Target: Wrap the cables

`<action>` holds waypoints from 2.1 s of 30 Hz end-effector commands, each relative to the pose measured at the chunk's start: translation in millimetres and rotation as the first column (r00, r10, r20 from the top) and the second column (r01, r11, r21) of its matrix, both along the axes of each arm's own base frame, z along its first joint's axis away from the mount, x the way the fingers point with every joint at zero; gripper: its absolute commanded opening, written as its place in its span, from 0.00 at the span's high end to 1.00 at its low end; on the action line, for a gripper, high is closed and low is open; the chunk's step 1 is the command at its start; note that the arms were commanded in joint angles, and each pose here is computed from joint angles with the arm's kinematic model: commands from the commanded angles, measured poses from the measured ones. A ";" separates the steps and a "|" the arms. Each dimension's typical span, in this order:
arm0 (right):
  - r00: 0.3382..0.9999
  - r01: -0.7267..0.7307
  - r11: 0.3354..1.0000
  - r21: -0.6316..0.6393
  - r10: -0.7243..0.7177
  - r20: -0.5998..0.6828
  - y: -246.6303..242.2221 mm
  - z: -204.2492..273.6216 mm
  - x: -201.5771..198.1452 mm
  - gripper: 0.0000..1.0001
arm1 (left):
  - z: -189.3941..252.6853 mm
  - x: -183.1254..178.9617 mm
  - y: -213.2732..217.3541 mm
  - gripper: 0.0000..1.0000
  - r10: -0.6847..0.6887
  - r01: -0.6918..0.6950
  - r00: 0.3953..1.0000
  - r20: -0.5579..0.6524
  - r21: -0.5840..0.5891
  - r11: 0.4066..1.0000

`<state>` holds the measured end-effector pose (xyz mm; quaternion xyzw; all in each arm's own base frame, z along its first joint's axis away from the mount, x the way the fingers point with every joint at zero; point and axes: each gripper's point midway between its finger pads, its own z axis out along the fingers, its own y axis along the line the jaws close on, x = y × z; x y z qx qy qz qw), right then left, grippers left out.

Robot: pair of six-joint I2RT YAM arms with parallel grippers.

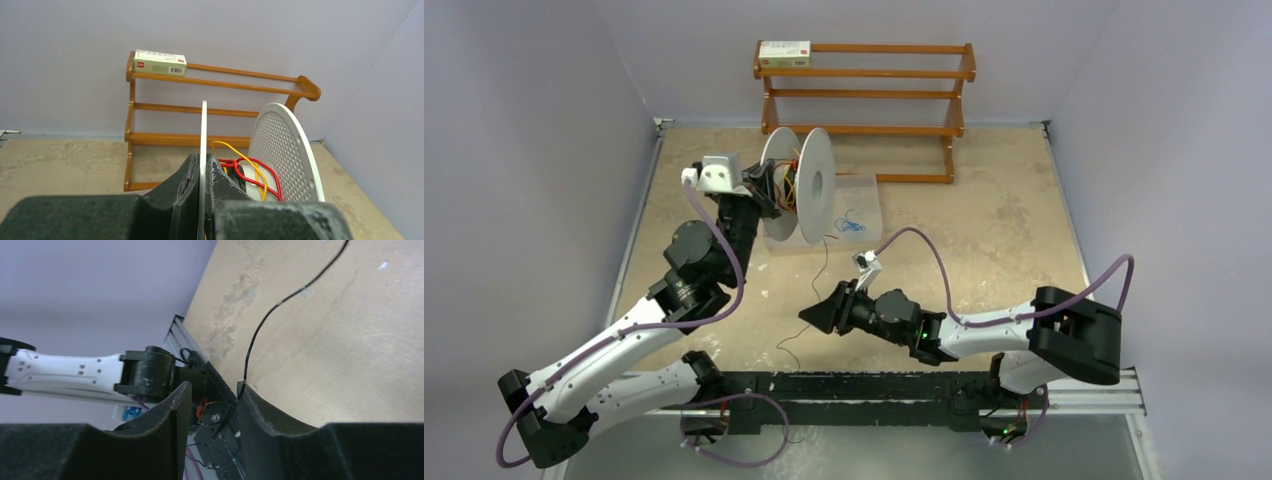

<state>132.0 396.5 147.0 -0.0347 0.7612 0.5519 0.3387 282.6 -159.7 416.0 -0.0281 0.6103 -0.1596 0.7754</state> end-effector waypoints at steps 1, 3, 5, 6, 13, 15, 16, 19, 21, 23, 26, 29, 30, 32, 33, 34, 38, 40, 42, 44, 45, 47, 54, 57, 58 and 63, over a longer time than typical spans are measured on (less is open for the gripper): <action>0.998 -0.037 0.989 0.145 0.030 0.054 17.9 49.5 -3.9 0.62 | 30.4 -4.8 9.2 1.00 0.018 -0.007 0.996 0.089 -0.120 0.993; 0.997 -0.052 0.987 0.153 0.041 0.070 20.0 54.1 -6.7 0.67 | 28.8 -3.4 8.4 1.00 0.020 -0.010 0.996 0.089 -0.119 0.993; 0.995 -0.063 0.985 0.158 0.050 0.084 21.3 58.6 -10.0 0.76 | 27.7 -2.5 7.3 1.00 0.021 -0.011 0.996 0.087 -0.120 0.993; 0.995 -0.065 0.985 0.160 0.051 0.091 21.4 60.6 -11.3 0.83 | 27.6 -2.4 7.1 1.00 0.021 -0.010 0.996 0.087 -0.120 0.993; 0.985 -0.089 0.981 0.174 0.061 0.159 14.7 78.7 -21.0 1.00 | 21.7 2.8 6.2 1.00 0.043 -0.036 0.996 0.074 -0.091 0.995; 0.978 -0.106 0.979 0.174 0.071 0.199 13.9 89.1 -26.6 1.00 | 14.6 7.2 3.9 1.00 0.055 -0.051 0.997 0.058 -0.061 0.997; 0.974 -0.115 0.978 0.172 0.076 0.214 13.7 93.9 -29.4 1.00 | 9.9 9.6 2.7 1.00 0.061 -0.059 0.997 0.048 -0.047 0.997; 0.954 -0.161 0.974 0.160 0.112 0.277 15.6 111.2 -41.2 1.00 | -4.0 16.2 -1.3 1.00 0.078 -0.077 0.997 0.021 -0.006 0.997; 0.940 -0.191 0.969 0.156 0.134 0.315 17.6 126.1 -50.1 1.00 | -11.8 20.6 -2.8 1.00 0.093 -0.093 0.996 0.006 0.020 0.995; 0.923 -0.221 0.966 0.137 0.161 0.349 18.9 136.3 -58.9 1.00 | -20.0 25.5 -5.4 1.00 0.109 -0.108 0.994 -0.011 0.052 0.993; 0.896 -0.267 0.957 0.110 0.205 0.394 18.7 152.9 -71.7 1.00 | -31.3 33.7 -10.7 1.00 0.129 -0.125 0.991 -0.037 0.100 0.987; 0.876 -0.285 0.953 0.099 0.217 0.430 10.2 170.2 -79.0 1.00 | -42.0 39.5 -15.7 1.00 0.138 -0.129 0.989 -0.060 0.140 0.982; 0.869 -0.289 0.953 0.092 0.221 0.443 7.2 176.3 -80.7 1.00 | -46.4 40.9 -17.2 1.00 0.140 -0.128 0.988 -0.068 0.158 0.979; 0.854 -0.288 0.955 0.069 0.224 0.469 0.5 189.4 -81.4 1.00 | -56.4 44.3 -20.1 1.00 0.148 -0.128 0.985 -0.090 0.201 0.971; 0.848 -0.285 0.957 0.054 0.225 0.480 -2.9 195.2 -81.2 1.00 | -61.1 45.5 -21.5 1.00 0.149 -0.124 0.984 -0.100 0.219 0.968; 0.842 -0.276 0.960 0.041 0.221 0.492 -7.1 201.9 -79.7 1.00 | -66.2 46.6 -23.7 1.00 0.146 -0.116 0.983 -0.110 0.237 0.964; 0.820 -0.223 0.975 -0.001 0.188 0.541 -25.5 231.2 -71.2 1.00 | -81.4 47.2 -28.9 1.00 0.128 -0.084 0.982 -0.140 0.283 0.955; 0.812 -0.182 0.983 0.000 0.150 0.564 -38.1 248.7 -65.1 1.00 | -86.7 46.4 -29.7 1.00 0.122 -0.071 0.981 -0.150 0.305 0.950; 0.806 -0.138 0.990 -0.003 0.114 0.581 -49.1 260.0 -58.3 1.00 | -91.3 45.1 -30.2 1.00 0.112 -0.055 0.981 -0.160 0.326 0.944; 0.802 -0.089 0.996 -0.004 0.074 0.592 -60.1 271.1 -50.8 1.00 | -97.2 43.3 -31.5 1.00 0.100 -0.035 0.980 -0.173 0.344 0.938; 0.802 -0.073 0.997 -0.018 0.070 0.593 -64.0 272.0 -48.4 1.00 | -99.1 42.2 -31.8 1.00 0.094 -0.026 0.980 -0.177 0.350 0.936; 0.796 -0.048 0.998 -0.033 0.058 0.603 -71.6 277.3 -45.0 1.00 | -102.5 40.1 -33.3 1.00 0.075 -0.004 0.980 -0.184 0.358 0.934; 0.749 0.142 0.989 -0.033 -0.086 0.657 -101.0 308.7 -15.8 1.00 | -116.4 28.0 -53.4 1.00 -0.064 0.142 0.975 -0.212 0.381 0.914; 0.721 0.185 0.982 -0.026 -0.117 0.683 -109.2 322.0 -9.7 1.00 | -124.3 20.8 -66.4 1.00 -0.126 0.213 0.965 -0.231 0.406 0.889; 0.709 0.205 0.978 -0.028 -0.129 0.693 -112.6 326.4 -6.6 1.00 | -126.8 17.4 -71.5 1.00 -0.147 0.237 0.960 -0.237 0.417 0.877; 0.669 0.271 0.962 -0.046 -0.153 0.727 -123.2 336.0 2.6 1.00 | -131.2 2.2 -86.9 1.00 -0.226 0.320 0.941 -0.252 0.444 0.837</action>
